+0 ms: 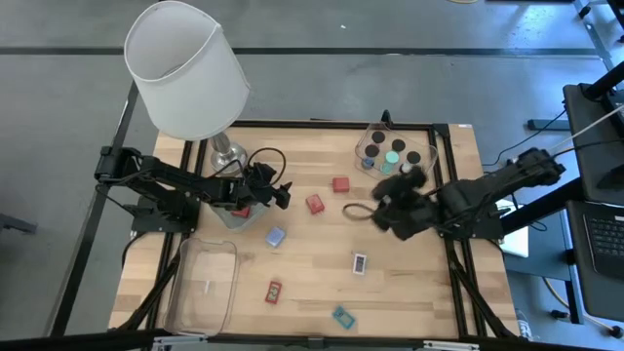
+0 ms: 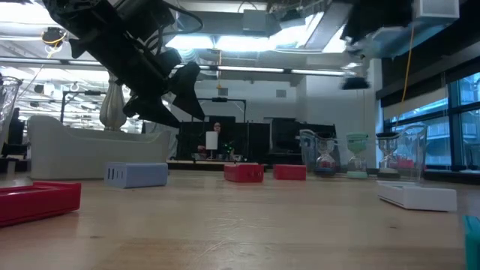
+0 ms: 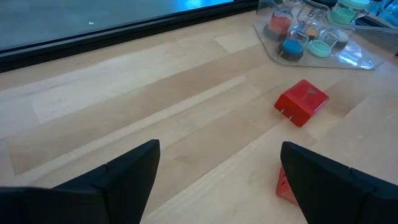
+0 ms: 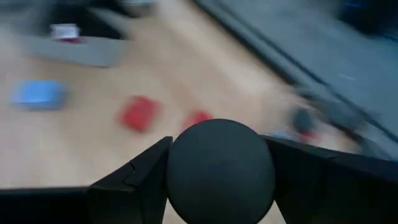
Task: Pick & Place Office items
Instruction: Put the blue hourglass into the top transparent bin
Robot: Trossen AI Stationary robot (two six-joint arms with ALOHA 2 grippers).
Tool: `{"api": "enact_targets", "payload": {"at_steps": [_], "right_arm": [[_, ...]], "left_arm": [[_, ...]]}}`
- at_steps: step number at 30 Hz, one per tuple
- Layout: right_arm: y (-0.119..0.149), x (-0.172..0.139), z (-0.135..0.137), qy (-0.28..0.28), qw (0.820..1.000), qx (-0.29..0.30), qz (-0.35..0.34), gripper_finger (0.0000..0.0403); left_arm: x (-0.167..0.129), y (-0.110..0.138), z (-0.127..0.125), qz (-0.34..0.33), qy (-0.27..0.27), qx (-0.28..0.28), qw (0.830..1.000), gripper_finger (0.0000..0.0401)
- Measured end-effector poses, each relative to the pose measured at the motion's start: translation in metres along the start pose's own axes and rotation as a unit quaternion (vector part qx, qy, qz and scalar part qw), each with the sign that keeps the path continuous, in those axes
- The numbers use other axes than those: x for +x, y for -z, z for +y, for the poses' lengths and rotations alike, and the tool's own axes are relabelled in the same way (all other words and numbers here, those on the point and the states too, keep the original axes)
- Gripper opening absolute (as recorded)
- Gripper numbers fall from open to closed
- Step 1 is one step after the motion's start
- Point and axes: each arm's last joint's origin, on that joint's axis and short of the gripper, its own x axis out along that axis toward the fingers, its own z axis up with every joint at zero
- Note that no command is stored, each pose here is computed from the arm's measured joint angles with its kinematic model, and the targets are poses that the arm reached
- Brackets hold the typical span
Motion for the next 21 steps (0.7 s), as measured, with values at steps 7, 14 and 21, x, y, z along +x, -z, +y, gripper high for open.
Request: {"api": "enact_targets", "payload": {"at_steps": [7, 14, 21], "right_arm": [[0.016, -0.018, -0.058, 0.114, 0.991, 0.076, 0.014, 0.0214], [0.059, -0.002, -0.088, 0.135, 0.982, 0.134, 0.008, 0.0214], [0.096, 0.025, -0.097, 0.168, 0.974, 0.141, -0.055, 0.0215]], "left_arm": [[0.0, 0.0, 0.0, 0.0, 0.0, 0.0, 1.0, 0.0331], [0.0, 0.0, 0.0, 0.001, 0.001, 0.0, 1.0, 0.0331], [0.0, 0.0, 0.0, -0.004, -0.004, 0.0, 1.0, 0.0331]]}}
